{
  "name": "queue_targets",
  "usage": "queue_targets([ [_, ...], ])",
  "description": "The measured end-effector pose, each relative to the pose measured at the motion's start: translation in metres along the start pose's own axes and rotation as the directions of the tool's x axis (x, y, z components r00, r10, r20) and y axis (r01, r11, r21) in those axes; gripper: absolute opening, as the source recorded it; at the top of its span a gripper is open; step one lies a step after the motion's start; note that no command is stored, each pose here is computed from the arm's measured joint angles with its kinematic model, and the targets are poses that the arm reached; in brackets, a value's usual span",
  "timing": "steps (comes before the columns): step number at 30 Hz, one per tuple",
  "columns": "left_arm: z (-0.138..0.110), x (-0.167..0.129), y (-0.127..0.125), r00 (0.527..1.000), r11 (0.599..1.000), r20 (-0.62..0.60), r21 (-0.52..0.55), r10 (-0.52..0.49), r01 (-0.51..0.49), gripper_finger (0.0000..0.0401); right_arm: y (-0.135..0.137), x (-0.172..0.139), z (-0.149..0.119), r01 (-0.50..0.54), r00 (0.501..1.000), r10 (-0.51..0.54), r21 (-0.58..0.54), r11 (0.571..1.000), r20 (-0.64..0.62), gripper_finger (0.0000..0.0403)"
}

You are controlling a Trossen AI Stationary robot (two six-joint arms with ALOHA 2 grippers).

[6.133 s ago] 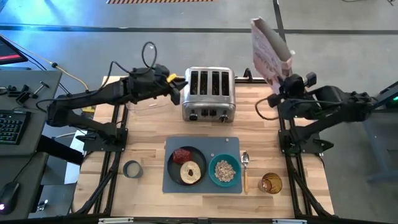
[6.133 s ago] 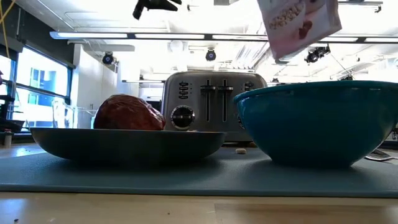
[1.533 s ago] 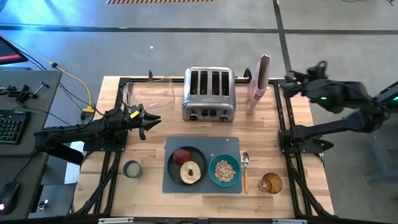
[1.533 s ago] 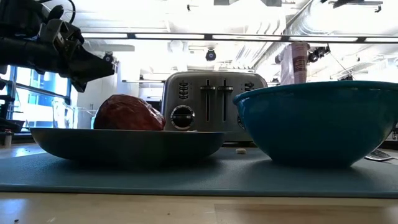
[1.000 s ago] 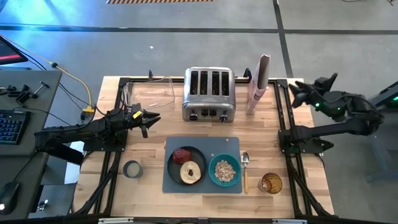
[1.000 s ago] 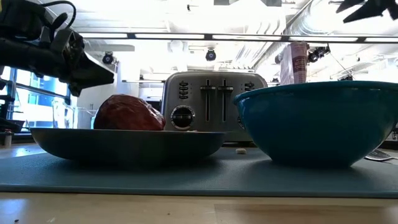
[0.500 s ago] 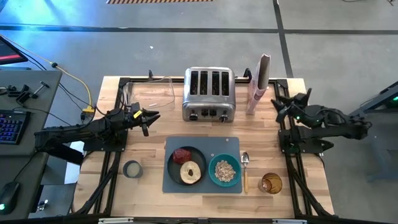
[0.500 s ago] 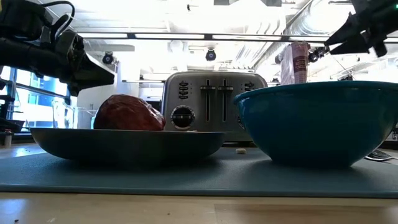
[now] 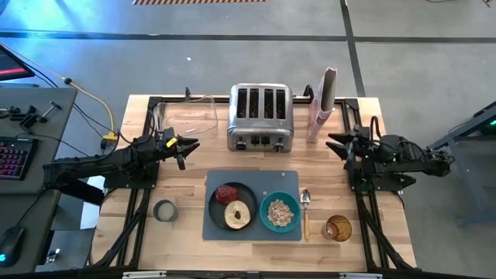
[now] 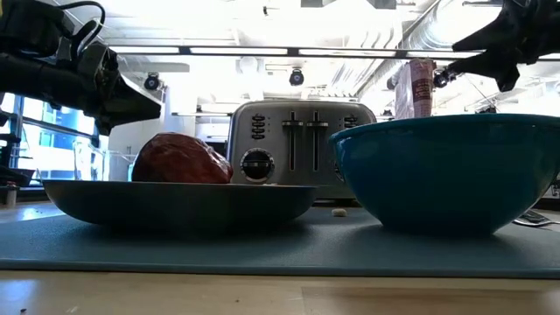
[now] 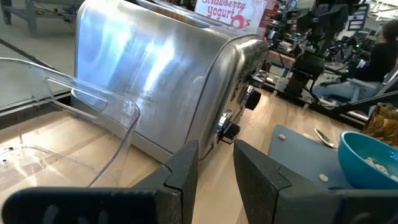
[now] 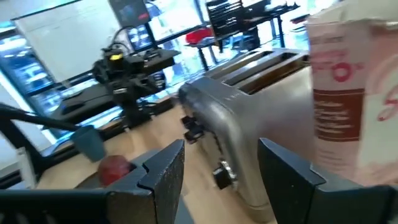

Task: Arrange a breakfast setting
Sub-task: Return to Home Position

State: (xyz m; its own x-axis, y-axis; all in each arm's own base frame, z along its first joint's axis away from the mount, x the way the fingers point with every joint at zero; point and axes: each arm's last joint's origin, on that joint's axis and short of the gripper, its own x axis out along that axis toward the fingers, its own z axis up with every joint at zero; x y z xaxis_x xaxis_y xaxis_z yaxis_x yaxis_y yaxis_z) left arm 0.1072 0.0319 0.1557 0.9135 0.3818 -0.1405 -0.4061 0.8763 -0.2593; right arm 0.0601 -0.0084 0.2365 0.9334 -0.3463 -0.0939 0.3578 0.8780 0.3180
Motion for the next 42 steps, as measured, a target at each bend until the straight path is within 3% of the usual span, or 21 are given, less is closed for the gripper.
queue_targets([
  [7,0.0,0.0,0.0,1.0,1.0,0.001,0.0,0.0,0.0,0.009,0.002,0.002,-0.004,-0.083,0.996,0.083,-0.003,0.997,-0.021,0.0186],
  [20,0.0,0.0,0.0,1.0,1.0,0.001,0.0,0.0,0.0,0.009,0.001,0.035,-0.063,-0.303,0.952,0.304,0.038,0.952,-0.018,0.0186],
  [24,0.0,0.0,0.0,1.0,1.0,0.0,0.0,0.0,0.0,0.009,0.002,0.037,-0.067,-0.346,0.938,0.346,0.031,0.938,0.012,0.0186],
  [42,0.0,0.0,0.0,1.0,1.0,0.0,0.0,0.0,0.0,0.009,0.002,0.037,-0.068,-0.35,0.936,0.352,-0.102,0.931,0.007,0.0186],
])
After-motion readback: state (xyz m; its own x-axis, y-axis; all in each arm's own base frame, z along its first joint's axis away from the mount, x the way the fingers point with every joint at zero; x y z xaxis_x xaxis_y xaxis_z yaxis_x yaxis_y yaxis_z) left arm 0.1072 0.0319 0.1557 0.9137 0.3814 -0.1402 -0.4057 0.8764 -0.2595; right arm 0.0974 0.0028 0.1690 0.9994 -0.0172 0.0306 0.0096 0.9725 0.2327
